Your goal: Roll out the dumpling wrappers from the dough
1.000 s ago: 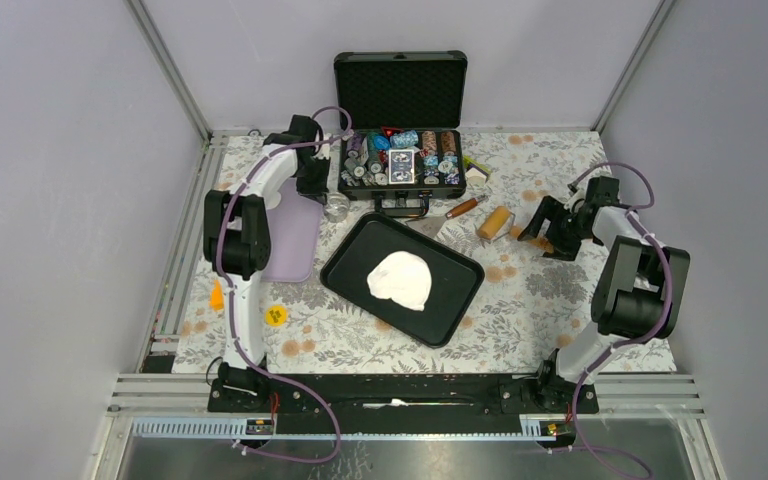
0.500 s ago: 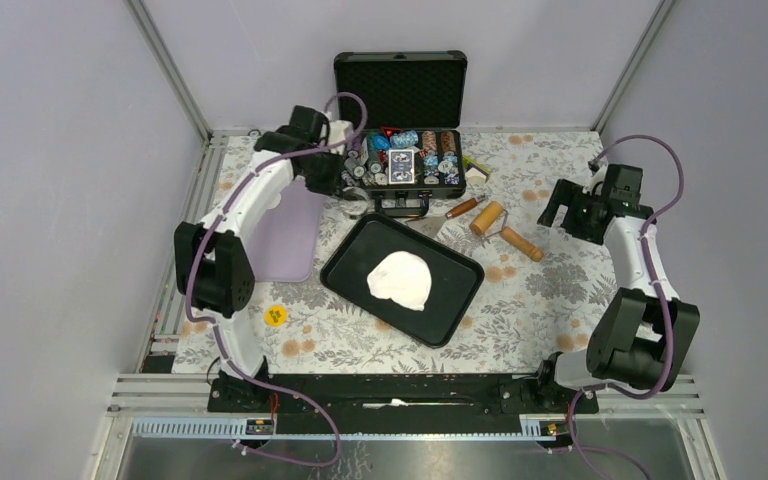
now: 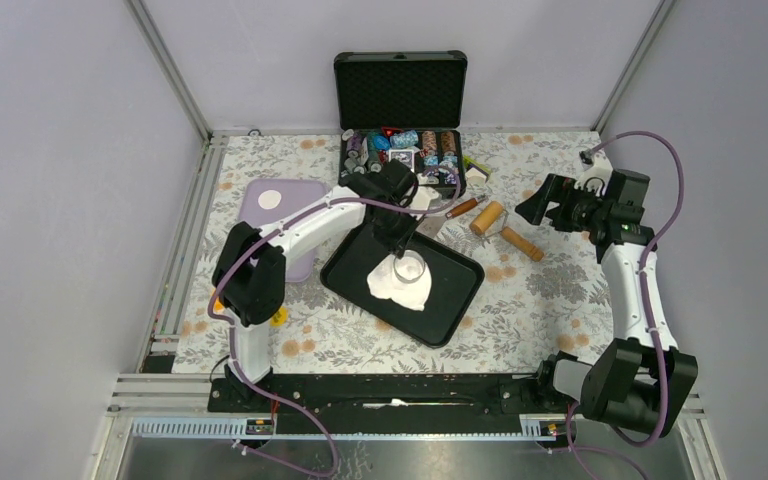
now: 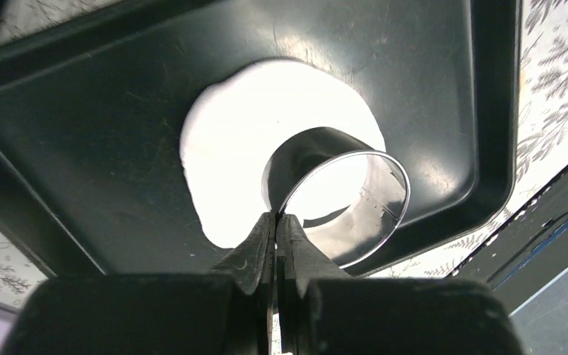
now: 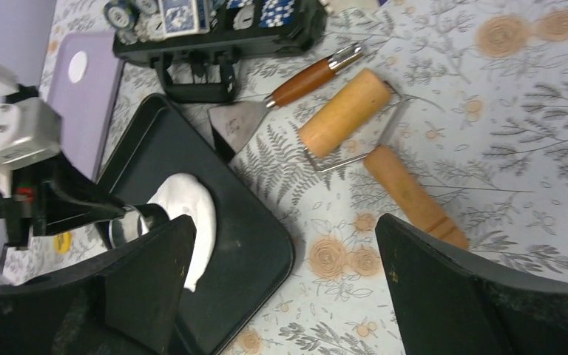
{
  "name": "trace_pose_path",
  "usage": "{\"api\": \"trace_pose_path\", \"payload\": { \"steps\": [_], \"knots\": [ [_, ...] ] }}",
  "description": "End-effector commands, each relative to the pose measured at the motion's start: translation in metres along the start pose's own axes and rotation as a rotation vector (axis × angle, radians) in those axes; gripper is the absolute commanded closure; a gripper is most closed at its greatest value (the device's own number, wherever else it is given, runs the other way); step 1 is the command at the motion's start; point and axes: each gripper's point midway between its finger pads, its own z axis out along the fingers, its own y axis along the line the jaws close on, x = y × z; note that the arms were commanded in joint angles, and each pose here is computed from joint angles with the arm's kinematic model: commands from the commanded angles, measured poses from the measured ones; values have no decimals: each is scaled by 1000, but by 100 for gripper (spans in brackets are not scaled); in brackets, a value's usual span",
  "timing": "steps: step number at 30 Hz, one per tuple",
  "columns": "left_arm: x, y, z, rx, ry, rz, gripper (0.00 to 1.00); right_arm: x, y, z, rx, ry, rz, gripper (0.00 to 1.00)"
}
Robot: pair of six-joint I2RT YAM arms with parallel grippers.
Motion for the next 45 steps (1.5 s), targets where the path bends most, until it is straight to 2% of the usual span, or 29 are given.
{"api": "trace_pose_path", "payload": {
  "steps": [1, 8, 23, 45],
  "knots": [
    [3, -16, 1, -1, -29, 84, 100, -1, 20, -2, -101, -22, -65, 0],
    [23, -30, 16, -11, 15, 134, 100, 2, 22, -1, -118, -14, -69, 0],
    [17, -21, 33, -52, -26, 142, 100, 2, 24, -4, -118, -27, -84, 0],
    [33, -18, 46, -47, 30, 132, 100, 1, 21, -4, -97, -32, -86, 0]
  ]
}}
